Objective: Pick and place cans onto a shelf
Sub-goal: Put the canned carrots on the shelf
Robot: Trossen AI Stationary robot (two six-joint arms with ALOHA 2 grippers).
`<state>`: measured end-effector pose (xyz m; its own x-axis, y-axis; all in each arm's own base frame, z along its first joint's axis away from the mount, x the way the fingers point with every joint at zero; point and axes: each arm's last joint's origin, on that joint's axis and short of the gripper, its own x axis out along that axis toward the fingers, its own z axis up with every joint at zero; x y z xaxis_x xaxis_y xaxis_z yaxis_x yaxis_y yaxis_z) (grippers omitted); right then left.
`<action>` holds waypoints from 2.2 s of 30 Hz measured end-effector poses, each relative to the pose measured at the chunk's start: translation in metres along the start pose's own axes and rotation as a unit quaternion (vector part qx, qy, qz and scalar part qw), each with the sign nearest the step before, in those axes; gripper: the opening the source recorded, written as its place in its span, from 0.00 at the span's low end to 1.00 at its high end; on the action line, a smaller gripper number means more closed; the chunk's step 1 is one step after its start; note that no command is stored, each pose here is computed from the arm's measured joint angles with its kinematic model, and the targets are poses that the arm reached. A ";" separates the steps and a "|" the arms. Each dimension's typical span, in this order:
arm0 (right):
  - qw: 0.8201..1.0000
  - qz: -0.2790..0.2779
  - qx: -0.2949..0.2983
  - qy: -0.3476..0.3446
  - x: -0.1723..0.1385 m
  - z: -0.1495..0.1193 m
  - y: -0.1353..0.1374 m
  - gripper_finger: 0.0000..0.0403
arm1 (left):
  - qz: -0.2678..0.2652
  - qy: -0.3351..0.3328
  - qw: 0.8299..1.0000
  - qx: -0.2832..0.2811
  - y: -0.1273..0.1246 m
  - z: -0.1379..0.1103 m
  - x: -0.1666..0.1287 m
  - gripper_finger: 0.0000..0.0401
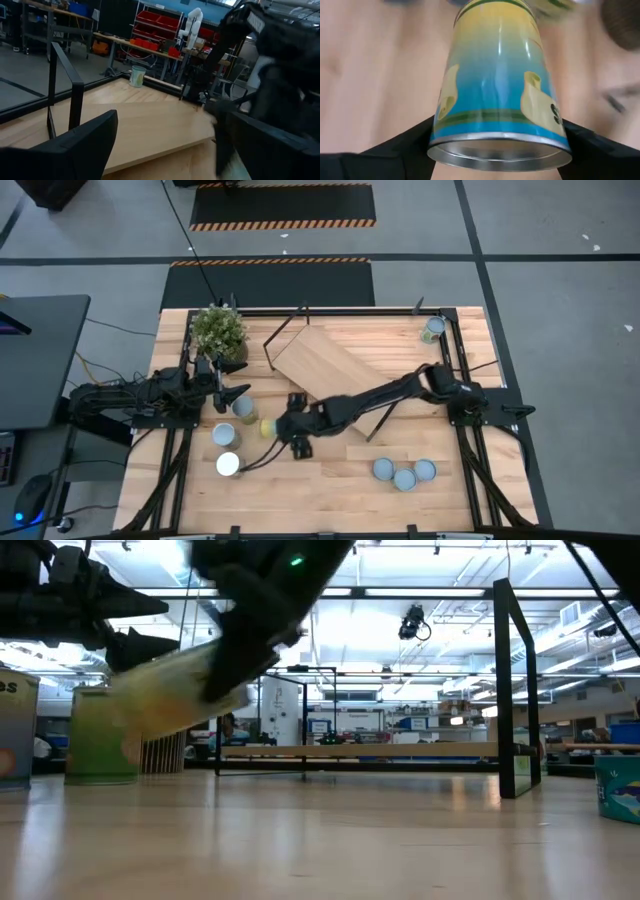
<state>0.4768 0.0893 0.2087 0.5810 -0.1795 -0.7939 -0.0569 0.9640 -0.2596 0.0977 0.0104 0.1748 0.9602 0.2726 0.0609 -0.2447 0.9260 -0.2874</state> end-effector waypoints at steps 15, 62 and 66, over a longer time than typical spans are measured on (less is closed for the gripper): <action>0.970 -0.032 0.056 0.235 -0.108 -0.039 -0.112 0.81 | 0.006 -0.001 1.000 -0.003 0.000 0.000 0.000 0.94; 0.887 0.116 0.153 0.420 -0.078 -0.106 -0.141 0.94 | 0.008 0.008 1.000 0.001 0.001 -0.002 0.000 0.94; 0.887 0.116 0.153 0.420 -0.078 -0.106 -0.141 0.95 | 0.008 0.009 1.000 0.001 0.001 -0.002 0.000 0.94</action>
<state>0.3534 -0.0540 0.2486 -0.2355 0.0716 -0.9692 0.2025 0.9790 0.0231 0.0978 0.0108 0.1725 0.9582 0.2833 0.0397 -0.2606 0.9218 -0.2868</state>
